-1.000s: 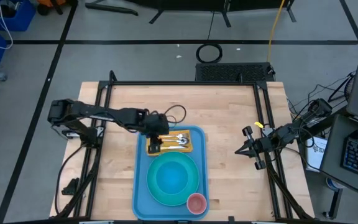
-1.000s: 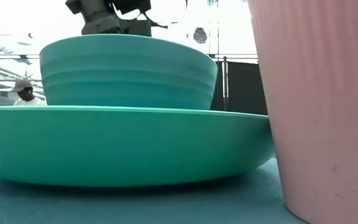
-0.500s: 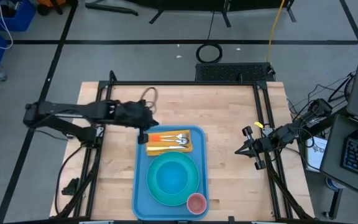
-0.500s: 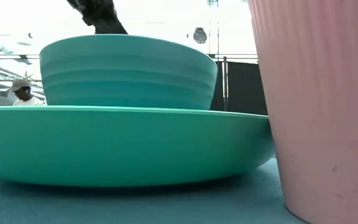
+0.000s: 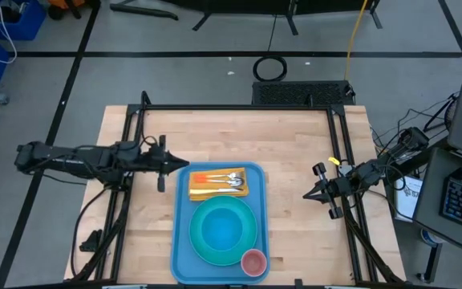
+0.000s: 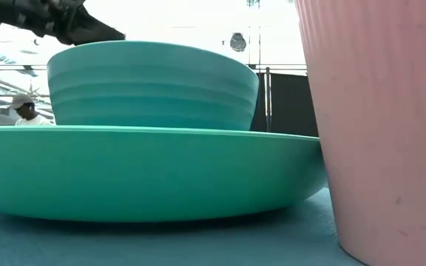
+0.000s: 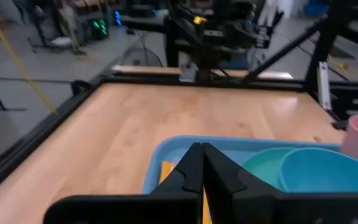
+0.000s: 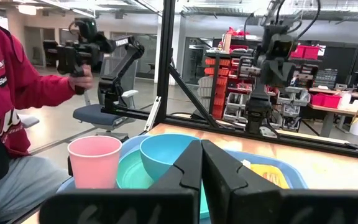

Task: Set up tray
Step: Return to Home Position

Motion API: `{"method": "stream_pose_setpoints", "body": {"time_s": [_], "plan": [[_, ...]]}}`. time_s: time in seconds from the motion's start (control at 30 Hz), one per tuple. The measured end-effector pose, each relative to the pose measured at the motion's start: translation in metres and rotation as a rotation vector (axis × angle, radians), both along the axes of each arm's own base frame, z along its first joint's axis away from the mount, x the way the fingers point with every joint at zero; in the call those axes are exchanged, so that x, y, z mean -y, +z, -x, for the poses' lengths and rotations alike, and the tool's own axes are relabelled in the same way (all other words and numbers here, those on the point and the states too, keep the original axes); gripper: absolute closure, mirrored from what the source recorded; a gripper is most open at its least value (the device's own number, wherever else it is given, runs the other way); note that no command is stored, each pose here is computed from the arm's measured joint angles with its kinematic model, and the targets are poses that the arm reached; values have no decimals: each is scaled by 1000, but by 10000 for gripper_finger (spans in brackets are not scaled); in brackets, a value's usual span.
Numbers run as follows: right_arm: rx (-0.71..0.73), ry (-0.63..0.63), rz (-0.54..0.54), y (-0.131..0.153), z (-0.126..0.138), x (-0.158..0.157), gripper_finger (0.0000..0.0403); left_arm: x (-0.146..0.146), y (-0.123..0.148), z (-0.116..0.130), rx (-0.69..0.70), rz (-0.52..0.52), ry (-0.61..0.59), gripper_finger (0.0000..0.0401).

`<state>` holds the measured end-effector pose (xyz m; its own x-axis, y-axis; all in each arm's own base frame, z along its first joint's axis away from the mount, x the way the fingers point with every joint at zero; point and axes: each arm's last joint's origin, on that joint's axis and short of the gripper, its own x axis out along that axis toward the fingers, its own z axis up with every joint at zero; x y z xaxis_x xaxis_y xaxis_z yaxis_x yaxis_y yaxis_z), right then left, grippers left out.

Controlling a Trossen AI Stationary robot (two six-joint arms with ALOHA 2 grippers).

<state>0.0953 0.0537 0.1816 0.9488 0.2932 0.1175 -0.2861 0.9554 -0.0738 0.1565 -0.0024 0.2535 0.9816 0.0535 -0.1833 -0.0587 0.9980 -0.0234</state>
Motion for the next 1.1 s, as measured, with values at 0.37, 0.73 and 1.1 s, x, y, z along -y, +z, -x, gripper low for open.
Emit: {"method": "stream_pose_setpoints", "body": {"time_s": [0.37, 0.73, 1.1], "plan": [[0, 0, 0, 0, 0, 0, 403, 5, -41, 24, 75, 4, -40, 399], [0, 0, 0, 0, 0, 0, 403, 8, -59, 44, 132, 24, -68, 400], [-1, 0, 0, 0, 0, 0, 403, 8, -89, 53, 149, 36, -71, 397]]}}
